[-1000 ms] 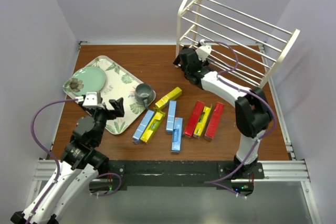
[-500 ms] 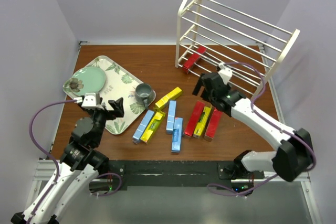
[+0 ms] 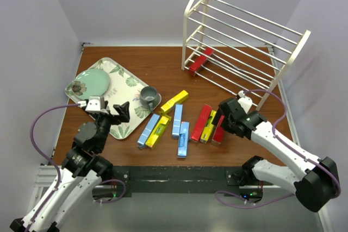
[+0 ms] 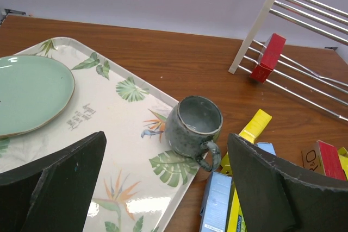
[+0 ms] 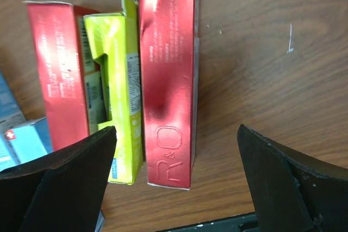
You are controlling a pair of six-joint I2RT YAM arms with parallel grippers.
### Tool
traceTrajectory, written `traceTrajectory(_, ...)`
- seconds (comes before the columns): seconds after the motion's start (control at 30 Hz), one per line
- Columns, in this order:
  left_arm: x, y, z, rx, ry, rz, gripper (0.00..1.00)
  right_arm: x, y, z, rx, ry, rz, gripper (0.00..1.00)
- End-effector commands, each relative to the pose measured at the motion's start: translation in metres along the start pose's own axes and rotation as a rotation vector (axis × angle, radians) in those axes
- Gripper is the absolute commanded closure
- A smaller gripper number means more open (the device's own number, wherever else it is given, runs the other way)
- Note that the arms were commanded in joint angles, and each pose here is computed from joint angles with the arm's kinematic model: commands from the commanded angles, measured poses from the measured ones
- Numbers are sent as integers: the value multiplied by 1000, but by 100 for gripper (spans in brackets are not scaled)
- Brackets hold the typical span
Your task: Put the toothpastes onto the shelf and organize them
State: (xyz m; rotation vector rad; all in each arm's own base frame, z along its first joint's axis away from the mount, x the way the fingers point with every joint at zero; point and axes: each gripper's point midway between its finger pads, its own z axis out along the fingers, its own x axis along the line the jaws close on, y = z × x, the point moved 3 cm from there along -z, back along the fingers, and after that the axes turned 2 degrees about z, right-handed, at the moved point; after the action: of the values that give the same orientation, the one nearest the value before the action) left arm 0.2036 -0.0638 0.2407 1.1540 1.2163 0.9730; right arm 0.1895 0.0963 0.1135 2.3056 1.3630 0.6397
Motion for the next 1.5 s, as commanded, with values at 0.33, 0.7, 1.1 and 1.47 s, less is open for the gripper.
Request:
traceTrajectory(0.33, -8, 7, -1, -33, -40, -7, 1, 2, -28, 27, 75, -6, 34, 18)
traceTrajectory(0.7, -7, 6, 0, -26, -31, -4, 1, -8, -24, 31, 43, -58, 0, 34)
traceTrajectory(1.1, -7, 5, 1, -19, -30, 0, 1, -4, 8, 45, -44, -100, -67, 57)
traceTrajectory(1.47, -8, 4, 1, -15, -34, 1, 1, 7, 38, 60, -59, -95, -159, 52)
